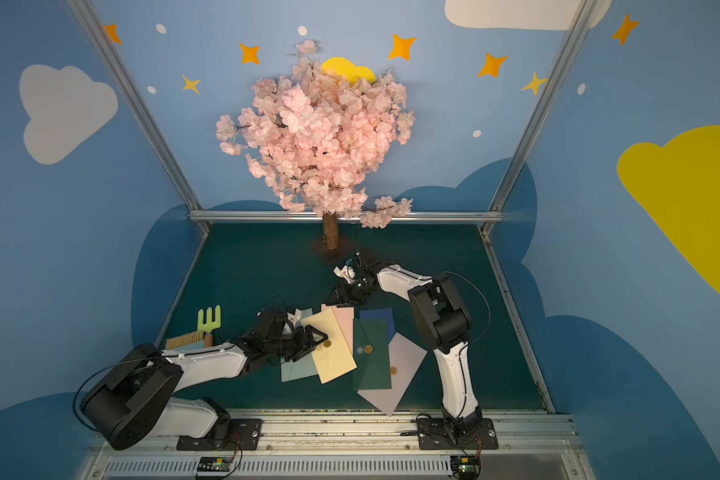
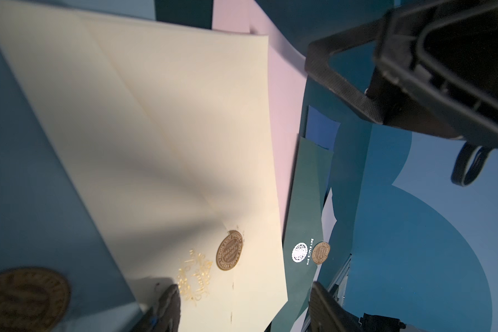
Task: Open the envelope
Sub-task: Pick up the envelope from the center of the board.
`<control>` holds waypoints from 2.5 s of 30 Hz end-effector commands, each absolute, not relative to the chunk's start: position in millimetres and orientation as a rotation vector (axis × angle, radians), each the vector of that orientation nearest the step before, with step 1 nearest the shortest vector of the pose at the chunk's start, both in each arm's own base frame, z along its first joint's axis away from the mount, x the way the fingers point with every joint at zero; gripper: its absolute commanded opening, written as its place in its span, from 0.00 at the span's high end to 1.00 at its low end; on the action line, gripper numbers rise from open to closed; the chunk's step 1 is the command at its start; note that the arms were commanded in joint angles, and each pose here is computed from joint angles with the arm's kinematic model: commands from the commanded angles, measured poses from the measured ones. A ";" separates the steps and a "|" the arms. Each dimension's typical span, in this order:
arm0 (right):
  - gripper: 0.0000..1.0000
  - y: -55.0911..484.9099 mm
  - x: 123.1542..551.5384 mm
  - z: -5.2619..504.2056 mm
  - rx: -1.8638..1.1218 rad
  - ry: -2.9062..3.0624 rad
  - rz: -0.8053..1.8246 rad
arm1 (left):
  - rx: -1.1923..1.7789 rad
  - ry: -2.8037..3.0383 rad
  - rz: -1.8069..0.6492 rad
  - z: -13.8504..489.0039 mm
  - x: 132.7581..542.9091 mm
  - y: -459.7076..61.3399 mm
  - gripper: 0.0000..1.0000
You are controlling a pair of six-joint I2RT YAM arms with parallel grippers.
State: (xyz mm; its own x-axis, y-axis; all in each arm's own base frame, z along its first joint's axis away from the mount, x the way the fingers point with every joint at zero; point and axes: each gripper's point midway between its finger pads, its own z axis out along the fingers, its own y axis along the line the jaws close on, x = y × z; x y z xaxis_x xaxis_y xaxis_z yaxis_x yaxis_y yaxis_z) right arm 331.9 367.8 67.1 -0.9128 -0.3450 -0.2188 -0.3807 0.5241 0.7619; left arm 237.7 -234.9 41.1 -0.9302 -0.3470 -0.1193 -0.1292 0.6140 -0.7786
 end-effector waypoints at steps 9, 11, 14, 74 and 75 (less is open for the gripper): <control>0.43 373.3 330.4 48.0 -0.664 2.756 1.395 | -0.411 2.609 -1.227 29.9 230.0 -234.4 0.30; 0.43 371.7 331.4 42.4 -0.655 2.769 1.389 | -0.407 2.608 -1.229 30.2 229.8 -234.4 0.29; 0.43 370.6 333.8 38.8 -0.641 2.775 1.388 | -0.410 2.611 -1.225 28.9 228.6 -233.5 0.30; 1.00 380.2 281.3 117.8 -0.786 2.657 1.519 | -0.291 2.445 -1.191 77.2 235.9 -223.1 0.26; 1.00 379.3 282.9 121.8 -0.782 2.648 1.508 | -0.267 2.423 -1.181 85.4 236.1 -221.3 0.26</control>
State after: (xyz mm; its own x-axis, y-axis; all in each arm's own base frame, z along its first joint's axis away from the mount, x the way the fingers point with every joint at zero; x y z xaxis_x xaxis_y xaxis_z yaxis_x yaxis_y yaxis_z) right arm 281.1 381.1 100.4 -0.8770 -0.4355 -0.2029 -0.3940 0.4101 0.8226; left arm 237.3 -227.1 74.9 -0.9022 -0.3660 -0.2281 -0.0367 0.5921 -0.8050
